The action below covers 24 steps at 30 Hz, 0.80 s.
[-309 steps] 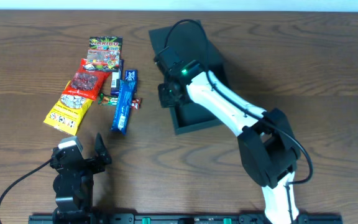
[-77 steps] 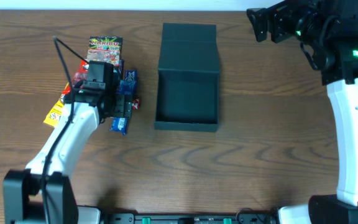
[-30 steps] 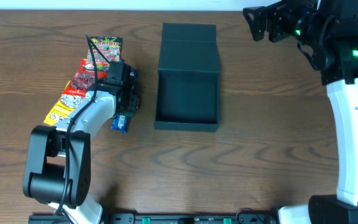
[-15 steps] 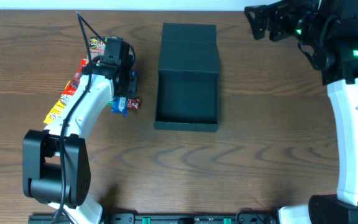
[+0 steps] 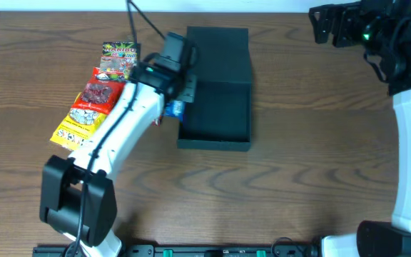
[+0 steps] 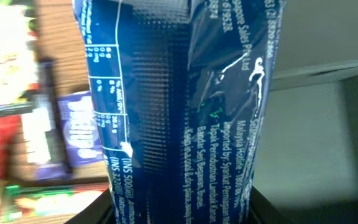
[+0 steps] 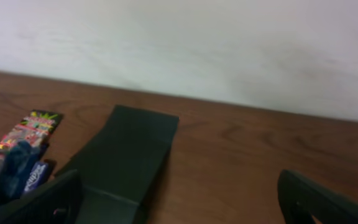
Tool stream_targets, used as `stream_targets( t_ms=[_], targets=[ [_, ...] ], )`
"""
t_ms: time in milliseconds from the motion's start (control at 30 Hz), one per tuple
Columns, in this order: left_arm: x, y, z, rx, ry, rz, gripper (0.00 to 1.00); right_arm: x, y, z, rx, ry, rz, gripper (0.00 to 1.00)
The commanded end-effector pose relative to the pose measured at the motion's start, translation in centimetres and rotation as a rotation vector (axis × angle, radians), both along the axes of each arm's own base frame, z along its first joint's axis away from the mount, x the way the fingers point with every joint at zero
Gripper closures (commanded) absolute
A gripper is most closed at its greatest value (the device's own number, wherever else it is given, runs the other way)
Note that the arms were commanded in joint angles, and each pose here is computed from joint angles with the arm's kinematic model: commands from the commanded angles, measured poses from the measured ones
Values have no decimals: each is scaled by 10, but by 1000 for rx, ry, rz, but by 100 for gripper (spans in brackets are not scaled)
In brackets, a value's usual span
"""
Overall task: Pack container
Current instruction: 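Carry the blue pack into the box and release it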
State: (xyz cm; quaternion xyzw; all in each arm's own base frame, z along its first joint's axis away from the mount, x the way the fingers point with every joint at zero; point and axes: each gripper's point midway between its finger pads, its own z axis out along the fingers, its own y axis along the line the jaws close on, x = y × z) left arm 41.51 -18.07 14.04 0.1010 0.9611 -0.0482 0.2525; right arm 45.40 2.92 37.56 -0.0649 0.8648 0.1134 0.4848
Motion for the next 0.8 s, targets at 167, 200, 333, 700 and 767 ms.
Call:
stream_targets(
  t_ms=[167, 200, 333, 700, 767],
  targets=[
    [-6, -82, 14, -220, -28, 17, 68, -2, -30, -2, 10, 19, -76, 1],
    [-8, -89, 9, -231, -14, 17, 69, -3, -34, -3, 10, 23, -84, 1],
    [-12, -121, -9, -244, 55, -36, 74, -6, -43, -7, 12, 46, -107, 1],
    [-21, -145, -46, -209, 247, 22, 77, -20, -51, -26, 4, 136, -120, 1],
    [-26, -145, -49, -204, 268, 34, 77, -21, -51, -27, 0, 145, -116, 1]
  ],
)
